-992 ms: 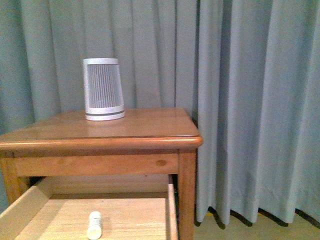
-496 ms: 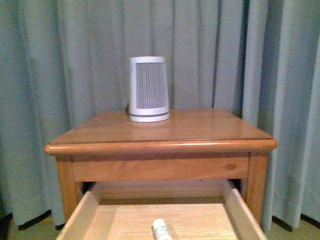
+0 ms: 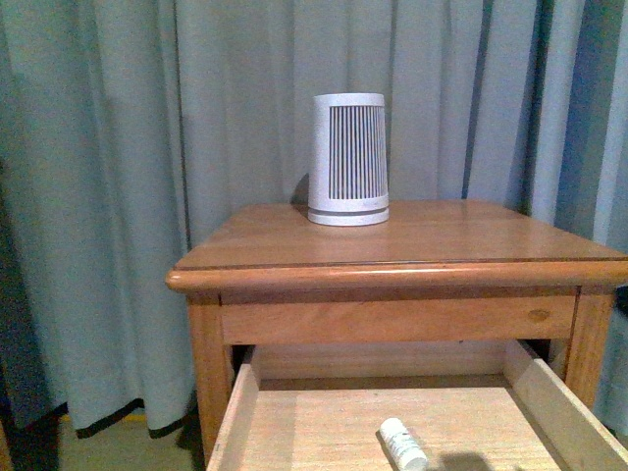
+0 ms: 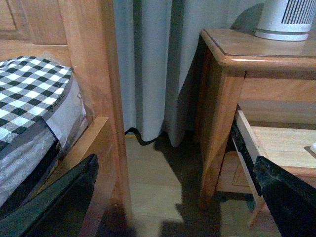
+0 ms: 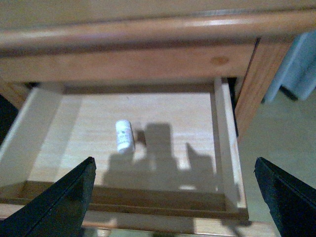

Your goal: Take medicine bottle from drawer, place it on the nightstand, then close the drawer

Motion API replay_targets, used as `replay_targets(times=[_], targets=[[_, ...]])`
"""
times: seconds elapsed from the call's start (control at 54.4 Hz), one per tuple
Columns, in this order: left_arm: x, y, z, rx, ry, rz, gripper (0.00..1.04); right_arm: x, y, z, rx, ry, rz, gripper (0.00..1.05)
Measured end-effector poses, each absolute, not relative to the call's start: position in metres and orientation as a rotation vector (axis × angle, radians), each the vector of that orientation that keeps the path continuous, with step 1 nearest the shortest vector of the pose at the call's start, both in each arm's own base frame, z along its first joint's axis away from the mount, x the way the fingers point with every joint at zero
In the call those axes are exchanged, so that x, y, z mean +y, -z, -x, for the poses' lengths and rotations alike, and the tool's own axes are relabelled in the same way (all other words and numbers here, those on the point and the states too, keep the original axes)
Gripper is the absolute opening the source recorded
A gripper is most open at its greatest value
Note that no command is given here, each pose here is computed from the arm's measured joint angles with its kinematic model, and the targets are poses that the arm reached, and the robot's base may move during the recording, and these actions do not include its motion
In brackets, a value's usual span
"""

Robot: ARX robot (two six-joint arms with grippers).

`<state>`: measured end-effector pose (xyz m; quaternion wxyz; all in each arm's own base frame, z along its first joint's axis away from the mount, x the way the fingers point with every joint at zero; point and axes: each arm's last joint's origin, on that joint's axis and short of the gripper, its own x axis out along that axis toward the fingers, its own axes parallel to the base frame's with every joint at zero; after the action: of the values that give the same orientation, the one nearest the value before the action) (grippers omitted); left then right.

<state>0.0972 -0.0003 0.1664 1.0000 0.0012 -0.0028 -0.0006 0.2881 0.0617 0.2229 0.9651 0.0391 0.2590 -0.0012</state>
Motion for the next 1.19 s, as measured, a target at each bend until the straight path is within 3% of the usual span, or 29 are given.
replay_targets(times=[0.165,0.496,1.194], targets=[[0.000,-0.166,-0.097,-0.006,0.002,-0.002,0.98,0.087,-0.207,-0.333,0.580,0.003,-0.043,0.98],[0.000,-0.166,-0.097,-0.006,0.001,-0.002,0.98,0.136,-0.152,-0.384,0.649,-0.024,0.022,0.98],[0.000,-0.166,-0.097,-0.006,0.002,-0.002,0.98,0.156,-0.073,-0.431,0.695,-0.004,0.031,0.98]])
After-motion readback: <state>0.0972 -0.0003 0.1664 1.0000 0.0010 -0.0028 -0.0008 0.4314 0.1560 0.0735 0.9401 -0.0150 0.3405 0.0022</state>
